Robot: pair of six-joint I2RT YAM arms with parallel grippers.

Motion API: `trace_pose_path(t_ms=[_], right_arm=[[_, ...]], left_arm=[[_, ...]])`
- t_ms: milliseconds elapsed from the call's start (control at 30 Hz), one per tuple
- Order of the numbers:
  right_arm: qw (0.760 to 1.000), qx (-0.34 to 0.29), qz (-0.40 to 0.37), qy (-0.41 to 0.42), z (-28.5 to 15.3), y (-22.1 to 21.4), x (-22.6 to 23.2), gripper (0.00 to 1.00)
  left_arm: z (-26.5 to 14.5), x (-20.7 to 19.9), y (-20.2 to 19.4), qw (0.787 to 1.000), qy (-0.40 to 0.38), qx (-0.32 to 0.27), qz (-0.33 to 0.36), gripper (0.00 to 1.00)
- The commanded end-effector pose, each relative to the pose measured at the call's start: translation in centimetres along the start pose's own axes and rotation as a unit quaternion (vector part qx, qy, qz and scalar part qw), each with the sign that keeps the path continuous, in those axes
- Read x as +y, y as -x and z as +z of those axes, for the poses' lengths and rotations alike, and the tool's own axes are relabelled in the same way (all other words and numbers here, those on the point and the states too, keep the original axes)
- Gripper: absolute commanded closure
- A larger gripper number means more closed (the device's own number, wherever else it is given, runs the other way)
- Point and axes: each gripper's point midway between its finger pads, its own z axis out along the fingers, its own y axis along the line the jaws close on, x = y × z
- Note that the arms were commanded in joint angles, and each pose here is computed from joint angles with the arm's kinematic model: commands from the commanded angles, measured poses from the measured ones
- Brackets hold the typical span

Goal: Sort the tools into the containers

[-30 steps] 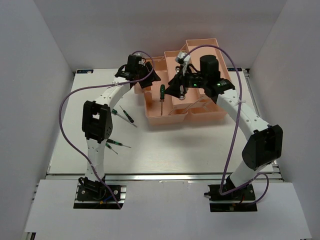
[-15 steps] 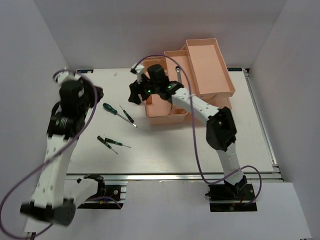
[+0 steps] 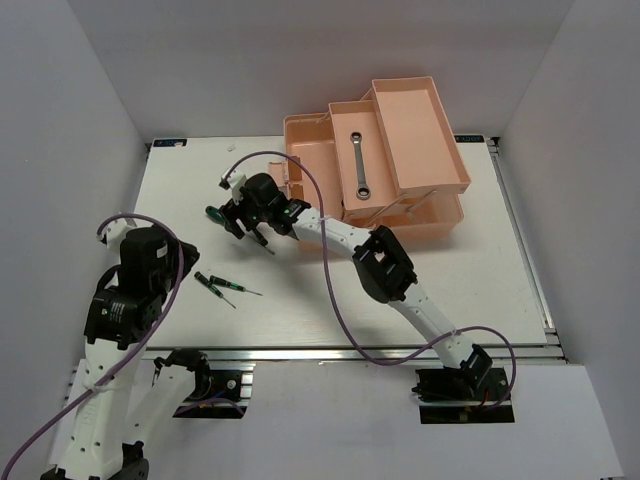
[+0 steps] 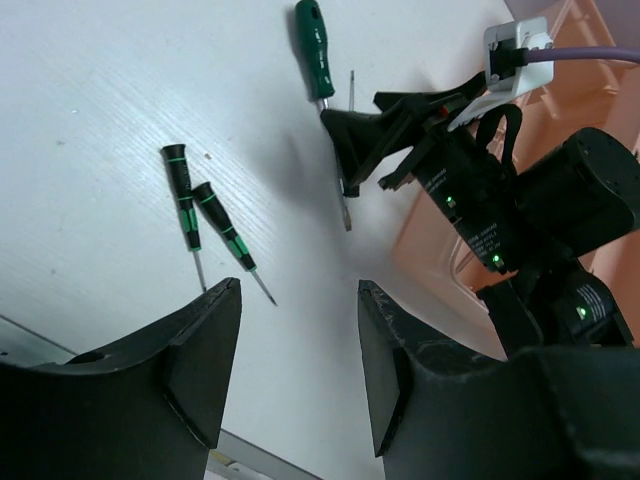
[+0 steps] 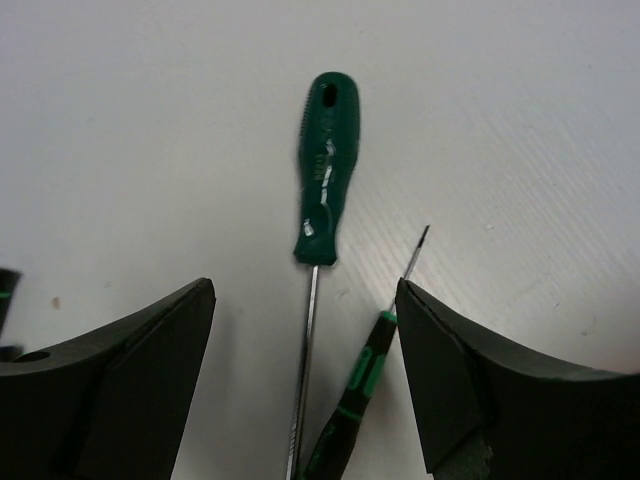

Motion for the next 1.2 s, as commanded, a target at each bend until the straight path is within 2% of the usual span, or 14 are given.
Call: trace_pose_path(t_ms=[0,533,700,1033,1067,1100,1167], right_arm=[[0.994,-0.093,-0.033,-0.042,0.4,5.2,-2.9,0.22],[0.991,-0.111,-0.065,0.016,3.3,3.4,0.6,0.31],[0.993,-0.099,-0.060,-0.007,3.9,2.3,0.6,0.37],[0.995,-0.083,-0.063,-0.012,3.1,2.3,0.5,0.40],[0.996,-0.059,-0.065,-0.004,3.2,-0.2,0.7,0.40],[0.992,-0.096,-0.076,0.009,1.8,2.6,1.4,0.40],[0.989,-0.112,-0.096,0.024,0.7,3.0,2.0,0.39]], left_arm=[[-0.7,1.2,0.0,1.000,0.021,-0.002,-0.002,0.40],[0.1,1.4,-0.8,0.999,0.035,0.016,0.000,0.40],[-0.3,1.4,-0.6,0.999,0.034,0.013,-0.006,0.40],[-0.4,1.3,-0.8,0.999,0.027,0.017,-0.007,0.40],[0.0,0.9,-1.1,1.000,0.020,0.022,-0.007,0.40],[0.5,1.0,-1.6,0.999,0.023,0.028,-0.004,0.40],[1.2,0.5,-1.8,0.999,0.013,0.029,-0.004,0.40]])
